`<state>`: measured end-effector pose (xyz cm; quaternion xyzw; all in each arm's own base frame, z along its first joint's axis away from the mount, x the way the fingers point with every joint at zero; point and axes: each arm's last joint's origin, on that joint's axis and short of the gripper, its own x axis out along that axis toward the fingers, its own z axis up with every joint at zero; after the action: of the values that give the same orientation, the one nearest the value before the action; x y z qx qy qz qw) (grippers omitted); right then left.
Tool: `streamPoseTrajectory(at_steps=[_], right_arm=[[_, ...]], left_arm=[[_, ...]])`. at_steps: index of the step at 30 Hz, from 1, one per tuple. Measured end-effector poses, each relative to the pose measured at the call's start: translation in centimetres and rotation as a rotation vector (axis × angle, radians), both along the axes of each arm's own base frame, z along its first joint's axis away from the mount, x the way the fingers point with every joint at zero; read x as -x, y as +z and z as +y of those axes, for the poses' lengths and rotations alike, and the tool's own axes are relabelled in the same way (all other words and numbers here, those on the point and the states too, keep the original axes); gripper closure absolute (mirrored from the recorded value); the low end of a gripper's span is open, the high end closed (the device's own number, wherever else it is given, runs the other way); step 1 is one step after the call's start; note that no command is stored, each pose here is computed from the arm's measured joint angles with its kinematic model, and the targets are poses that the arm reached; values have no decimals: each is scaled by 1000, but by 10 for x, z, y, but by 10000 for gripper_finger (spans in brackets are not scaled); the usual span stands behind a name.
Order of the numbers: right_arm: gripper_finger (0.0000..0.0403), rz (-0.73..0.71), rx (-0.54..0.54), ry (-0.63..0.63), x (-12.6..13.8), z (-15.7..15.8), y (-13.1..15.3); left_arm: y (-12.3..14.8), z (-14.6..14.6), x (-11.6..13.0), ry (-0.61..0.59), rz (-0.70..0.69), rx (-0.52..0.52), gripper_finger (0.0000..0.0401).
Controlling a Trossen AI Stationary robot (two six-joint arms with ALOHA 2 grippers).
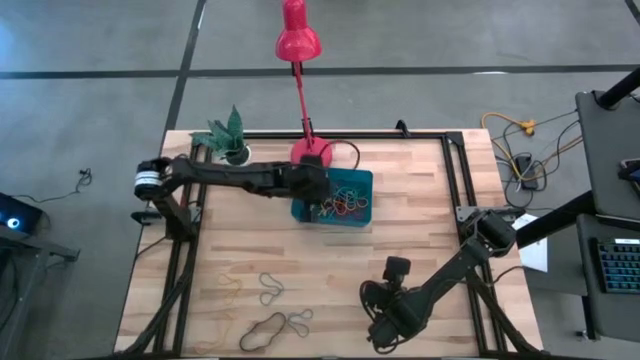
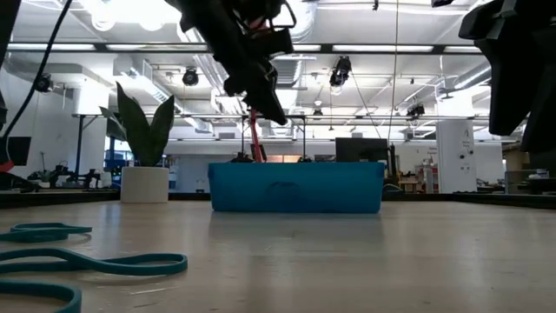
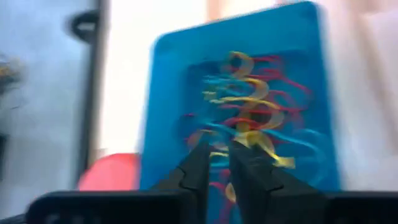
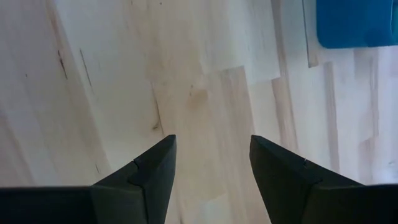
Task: Pick and place rubber bands into bin
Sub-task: Put the blue rubber band into the blue bin
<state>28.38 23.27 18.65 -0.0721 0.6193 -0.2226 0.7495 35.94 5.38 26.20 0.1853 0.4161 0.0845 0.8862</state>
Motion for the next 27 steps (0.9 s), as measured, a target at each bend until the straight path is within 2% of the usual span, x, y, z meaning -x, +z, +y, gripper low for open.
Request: streamPoseTrajectory(at_steps=[4, 6, 8, 11, 15, 17, 18, 21, 25, 27], right_arm=[[211, 15, 10, 13, 1, -1, 0], [211, 21, 14, 15, 1, -2, 0], [211, 23, 15, 18, 1, -2, 0], [211, 27, 17, 26, 1, -2, 0], [211, 49, 24, 72, 1, -2, 0], [211, 63, 33, 105, 1, -2, 0], [211, 69, 39, 119, 1, -3, -1], [211, 78, 71, 158, 1, -4, -2], [211, 89, 92, 179, 1, -10, -3], [211, 94, 78, 164, -3, -16, -1]], left_arm=[[5, 17, 5, 93, -20, -6, 303], [4, 20, 7, 144, -20, 40, 270], [3, 16, 12, 141, 8, 136, 237], [8, -4, 26, 3, 99, 274, 200], [19, -57, 59, -239, 253, 245, 188], [15, -82, 76, -304, 316, 250, 187], [13, -92, 82, -294, 321, 275, 187], [4, -116, 100, -159, 327, 405, 187], [-14, -131, 110, 153, 308, 596, 187], [-21, -138, 114, 272, 289, 663, 187]])
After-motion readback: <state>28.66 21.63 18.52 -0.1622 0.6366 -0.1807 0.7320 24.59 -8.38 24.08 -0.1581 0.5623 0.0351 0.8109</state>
